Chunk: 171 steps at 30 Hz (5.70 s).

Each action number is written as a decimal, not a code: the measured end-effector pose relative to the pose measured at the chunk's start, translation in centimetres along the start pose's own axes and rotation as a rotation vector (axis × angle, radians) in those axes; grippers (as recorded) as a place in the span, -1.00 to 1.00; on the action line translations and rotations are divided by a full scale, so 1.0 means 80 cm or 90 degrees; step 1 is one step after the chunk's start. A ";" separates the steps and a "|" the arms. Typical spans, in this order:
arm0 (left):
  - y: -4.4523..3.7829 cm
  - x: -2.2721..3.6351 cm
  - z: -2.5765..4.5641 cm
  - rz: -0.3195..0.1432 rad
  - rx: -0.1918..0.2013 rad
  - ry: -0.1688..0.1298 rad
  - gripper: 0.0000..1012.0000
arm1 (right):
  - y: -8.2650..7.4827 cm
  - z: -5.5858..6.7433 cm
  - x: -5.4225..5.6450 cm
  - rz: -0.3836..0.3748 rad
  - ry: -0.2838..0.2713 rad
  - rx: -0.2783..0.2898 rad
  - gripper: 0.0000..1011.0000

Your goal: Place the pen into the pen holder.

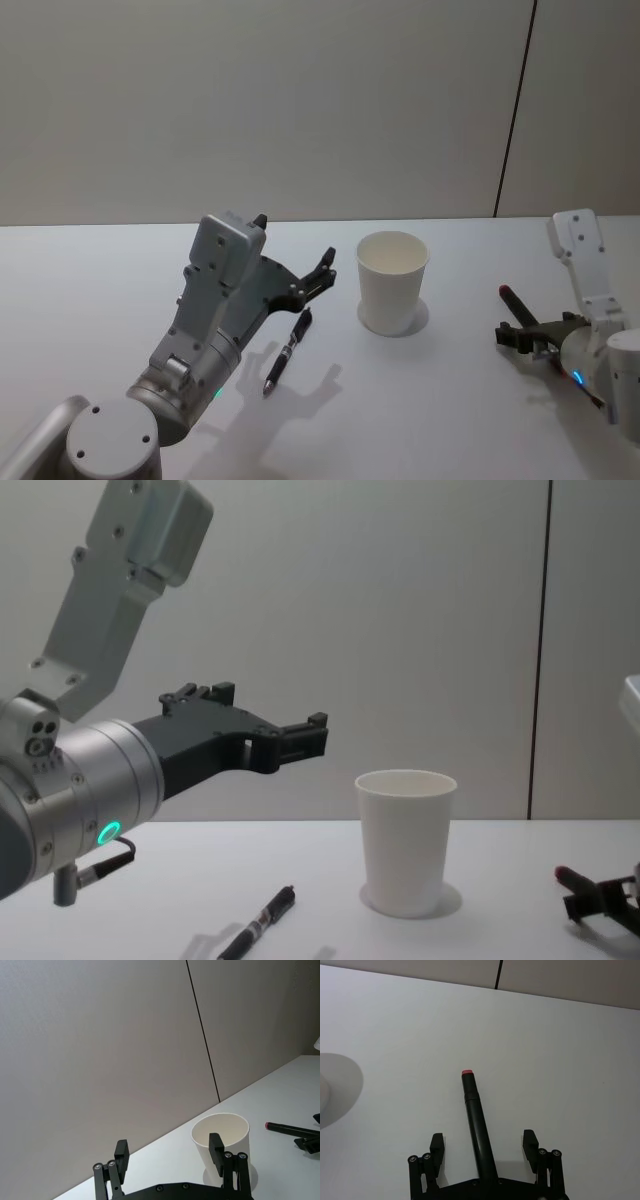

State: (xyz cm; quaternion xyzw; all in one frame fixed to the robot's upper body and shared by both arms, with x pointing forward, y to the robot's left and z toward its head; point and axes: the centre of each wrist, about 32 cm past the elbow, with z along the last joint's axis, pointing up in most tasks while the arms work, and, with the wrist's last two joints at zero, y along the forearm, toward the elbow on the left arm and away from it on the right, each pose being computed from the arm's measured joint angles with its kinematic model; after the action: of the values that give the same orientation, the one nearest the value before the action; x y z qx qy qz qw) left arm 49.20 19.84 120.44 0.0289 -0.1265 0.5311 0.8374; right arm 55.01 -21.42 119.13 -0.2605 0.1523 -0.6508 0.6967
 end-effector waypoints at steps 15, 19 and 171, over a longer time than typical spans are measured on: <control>0.000 0.0000 0.0000 0.000 0.000 0.000 0.98 | 0.003 -0.002 -0.003 0.003 0.001 -0.002 0.41; 0.000 0.0000 0.0000 0.000 0.000 0.000 0.98 | 0.003 -0.002 -0.003 0.003 0.000 -0.002 0.12; 0.000 0.0000 0.0000 0.000 0.000 0.000 0.98 | 0.102 0.005 -0.038 0.356 -0.082 0.571 -0.66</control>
State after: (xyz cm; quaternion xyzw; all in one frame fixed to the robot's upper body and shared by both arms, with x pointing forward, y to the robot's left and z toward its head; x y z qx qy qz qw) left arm 49.20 19.84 120.44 0.0289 -0.1265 0.5310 0.8374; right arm 61.68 -18.17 114.51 0.0742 -0.1200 -0.4239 0.8946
